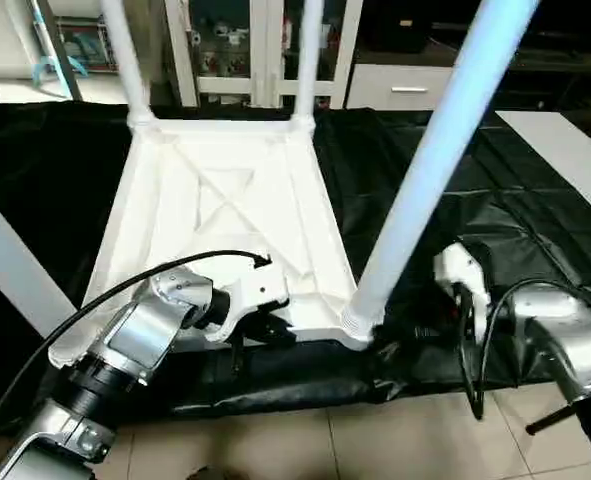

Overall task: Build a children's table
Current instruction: Rotate leg to tighten

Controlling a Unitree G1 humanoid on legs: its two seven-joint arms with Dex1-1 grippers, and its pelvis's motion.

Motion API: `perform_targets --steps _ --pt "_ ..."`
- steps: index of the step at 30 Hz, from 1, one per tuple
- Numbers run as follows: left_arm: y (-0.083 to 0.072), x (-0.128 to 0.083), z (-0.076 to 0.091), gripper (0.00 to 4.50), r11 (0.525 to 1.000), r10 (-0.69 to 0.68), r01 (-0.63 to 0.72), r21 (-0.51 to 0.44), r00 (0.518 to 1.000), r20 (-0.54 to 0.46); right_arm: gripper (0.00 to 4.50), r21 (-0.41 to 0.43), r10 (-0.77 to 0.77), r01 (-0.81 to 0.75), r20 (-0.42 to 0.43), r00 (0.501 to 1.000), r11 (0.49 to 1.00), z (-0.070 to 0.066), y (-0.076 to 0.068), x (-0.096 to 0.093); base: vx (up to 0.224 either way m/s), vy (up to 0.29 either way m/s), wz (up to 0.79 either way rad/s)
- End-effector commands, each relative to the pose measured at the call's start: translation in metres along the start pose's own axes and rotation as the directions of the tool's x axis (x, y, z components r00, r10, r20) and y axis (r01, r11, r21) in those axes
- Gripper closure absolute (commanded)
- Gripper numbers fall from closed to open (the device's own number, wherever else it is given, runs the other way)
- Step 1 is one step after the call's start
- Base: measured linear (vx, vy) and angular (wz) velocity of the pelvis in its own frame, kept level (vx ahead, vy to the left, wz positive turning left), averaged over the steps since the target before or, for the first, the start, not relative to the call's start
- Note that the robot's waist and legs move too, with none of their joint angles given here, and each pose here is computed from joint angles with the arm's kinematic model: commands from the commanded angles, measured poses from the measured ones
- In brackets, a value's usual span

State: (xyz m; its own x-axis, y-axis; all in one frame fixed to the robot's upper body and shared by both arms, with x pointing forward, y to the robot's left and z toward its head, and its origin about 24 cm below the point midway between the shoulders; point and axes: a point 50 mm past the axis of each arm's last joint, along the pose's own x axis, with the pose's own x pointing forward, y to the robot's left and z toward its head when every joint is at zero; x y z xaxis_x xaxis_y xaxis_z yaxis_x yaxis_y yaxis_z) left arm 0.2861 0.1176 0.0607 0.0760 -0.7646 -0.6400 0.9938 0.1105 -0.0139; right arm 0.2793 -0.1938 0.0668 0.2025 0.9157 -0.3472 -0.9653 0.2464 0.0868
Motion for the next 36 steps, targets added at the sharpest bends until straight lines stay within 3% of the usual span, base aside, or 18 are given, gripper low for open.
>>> perform_targets --steps 1,5,17,27,30,31,32,36 --pt "-0.008 0.011 0.008 4.47 0.994 -0.110 0.109 0.025 0.993 0.048 1.39 -0.022 0.031 -0.031 0.002 1.000 0.999 0.006 -0.003 0.002 0.000 0.000 0.00" --pt "-0.008 0.011 0.009 4.47 0.993 -0.119 0.118 0.031 0.992 0.048 1.39 -0.033 0.042 -0.042 0.002 0.999 0.999 0.009 -0.006 0.005 0.000 0.000 0.00" --pt "-0.002 0.010 0.009 4.50 0.993 -0.112 0.111 0.034 0.993 0.036 2.39 -0.002 0.141 -0.141 -0.010 0.990 0.990 0.007 -0.004 0.012 0.000 0.000 0.00" --pt "0.000 0.010 0.005 4.50 0.994 -0.105 0.105 0.022 0.994 0.027 2.54 0.006 0.153 -0.153 -0.062 0.986 0.988 -0.002 -0.004 0.011 0.000 0.000 0.00" --pt "0.010 0.012 0.005 4.50 0.998 -0.004 0.008 -0.057 0.998 0.060 2.56 -0.001 -0.171 0.171 -0.042 0.984 0.985 -0.009 -0.027 0.017 0.000 0.000 0.00" --pt "0.010 0.012 0.005 4.50 0.998 -0.004 0.008 -0.057 0.998 0.060 2.56 -0.001 -0.171 0.171 -0.042 0.984 0.985 -0.009 -0.027 0.017 0.000 0.000 0.00" --pt "0.021 0.015 0.012 4.50 0.989 0.115 -0.106 -0.100 0.989 0.093 2.57 0.069 -0.367 0.368 -0.021 0.930 0.927 -0.014 -0.039 0.020 0.000 0.000 0.00" --pt "0.036 0.022 0.028 4.50 0.950 0.276 -0.248 -0.189 0.950 0.144 2.59 0.216 -0.550 0.538 -0.006 0.835 0.815 -0.017 -0.048 0.034 -0.039 0.004 -0.05"
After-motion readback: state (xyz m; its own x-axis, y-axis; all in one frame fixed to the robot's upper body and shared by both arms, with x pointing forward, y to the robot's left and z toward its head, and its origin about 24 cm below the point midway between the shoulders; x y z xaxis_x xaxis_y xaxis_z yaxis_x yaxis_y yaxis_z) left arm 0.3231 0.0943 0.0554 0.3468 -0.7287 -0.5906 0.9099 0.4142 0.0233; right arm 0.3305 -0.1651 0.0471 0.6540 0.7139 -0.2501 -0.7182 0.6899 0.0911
